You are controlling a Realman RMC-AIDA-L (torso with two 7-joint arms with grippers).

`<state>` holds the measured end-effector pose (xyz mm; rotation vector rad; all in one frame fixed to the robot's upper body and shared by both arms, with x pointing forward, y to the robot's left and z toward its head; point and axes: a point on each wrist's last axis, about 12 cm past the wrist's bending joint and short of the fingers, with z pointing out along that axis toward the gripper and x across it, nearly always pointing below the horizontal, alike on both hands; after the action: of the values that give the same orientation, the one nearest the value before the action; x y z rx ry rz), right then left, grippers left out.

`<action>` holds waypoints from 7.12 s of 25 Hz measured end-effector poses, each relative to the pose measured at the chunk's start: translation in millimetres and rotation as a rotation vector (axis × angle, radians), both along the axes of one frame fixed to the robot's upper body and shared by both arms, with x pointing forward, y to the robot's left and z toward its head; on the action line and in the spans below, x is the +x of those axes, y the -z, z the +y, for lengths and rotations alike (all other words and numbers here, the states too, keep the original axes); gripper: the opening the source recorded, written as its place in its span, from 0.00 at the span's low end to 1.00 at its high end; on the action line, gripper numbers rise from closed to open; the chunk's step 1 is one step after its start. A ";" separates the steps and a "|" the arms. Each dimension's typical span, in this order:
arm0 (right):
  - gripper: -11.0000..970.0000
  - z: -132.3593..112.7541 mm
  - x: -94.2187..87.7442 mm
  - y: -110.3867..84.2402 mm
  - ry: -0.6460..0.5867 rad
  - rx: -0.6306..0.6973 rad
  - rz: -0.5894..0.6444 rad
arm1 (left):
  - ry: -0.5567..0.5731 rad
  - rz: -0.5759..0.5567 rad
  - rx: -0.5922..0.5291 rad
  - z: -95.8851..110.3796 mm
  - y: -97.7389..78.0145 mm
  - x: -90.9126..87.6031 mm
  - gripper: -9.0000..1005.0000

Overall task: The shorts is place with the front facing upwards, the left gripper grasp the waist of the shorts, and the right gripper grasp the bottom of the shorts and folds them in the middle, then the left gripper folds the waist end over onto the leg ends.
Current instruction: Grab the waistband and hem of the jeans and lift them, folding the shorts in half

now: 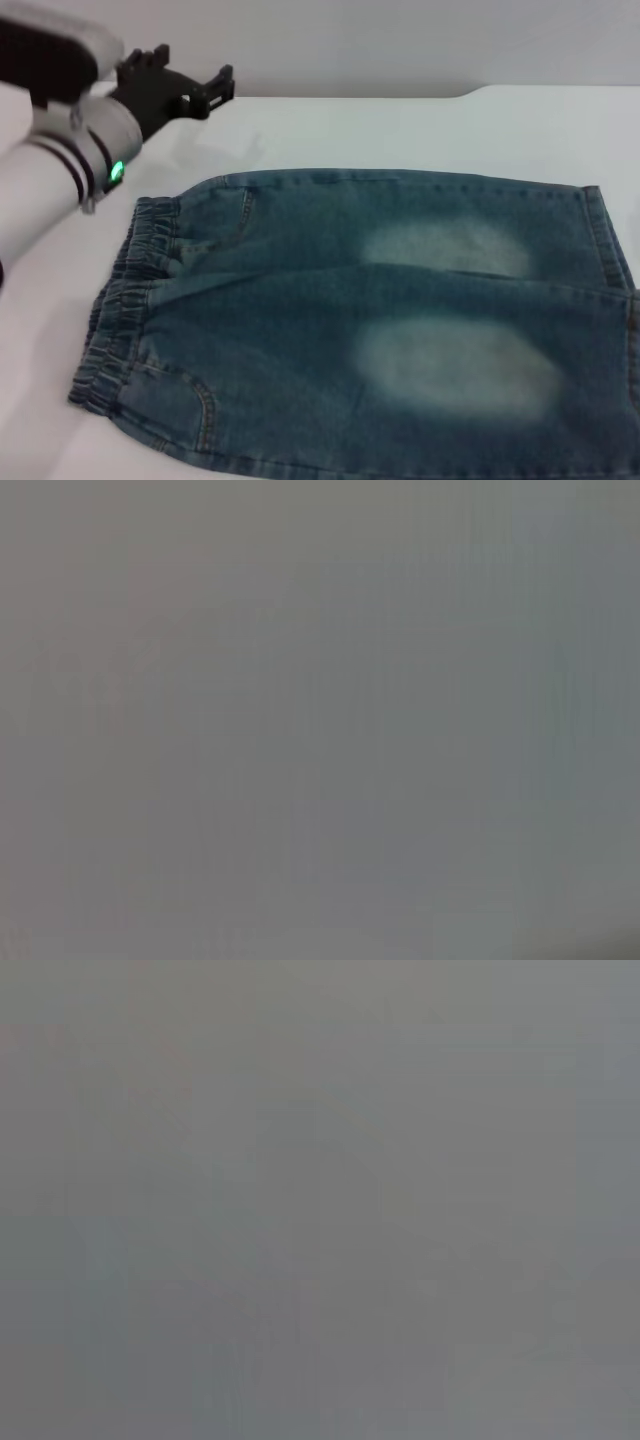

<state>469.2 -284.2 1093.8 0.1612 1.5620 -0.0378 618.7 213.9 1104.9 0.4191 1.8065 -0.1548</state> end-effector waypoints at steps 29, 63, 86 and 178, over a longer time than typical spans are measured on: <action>0.67 -85.5 20.7 -120.7 -0.103 -0.027 0.675 | 0.010 0.499 0.224 8.7 -104.9 -33.6 0.84; 0.67 -76.9 18.1 -81.2 -0.080 0.004 0.857 | -0.097 1.115 0.456 8.5 -61.5 -78.1 0.84; 0.67 -76.5 18.2 -83.7 -0.076 -0.014 0.855 | -0.079 1.182 0.490 -3.3 -38.7 -76.7 0.84; 0.54 15.2 -35.5 -31.7 -0.292 0.099 1.244 | 0.026 1.139 0.566 -10.8 -42.5 -61.6 0.03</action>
<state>433.7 -269.1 1125.5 -0.0424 2.8165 0.2089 557.1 203.1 1147.4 0.8606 2.9798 0.1509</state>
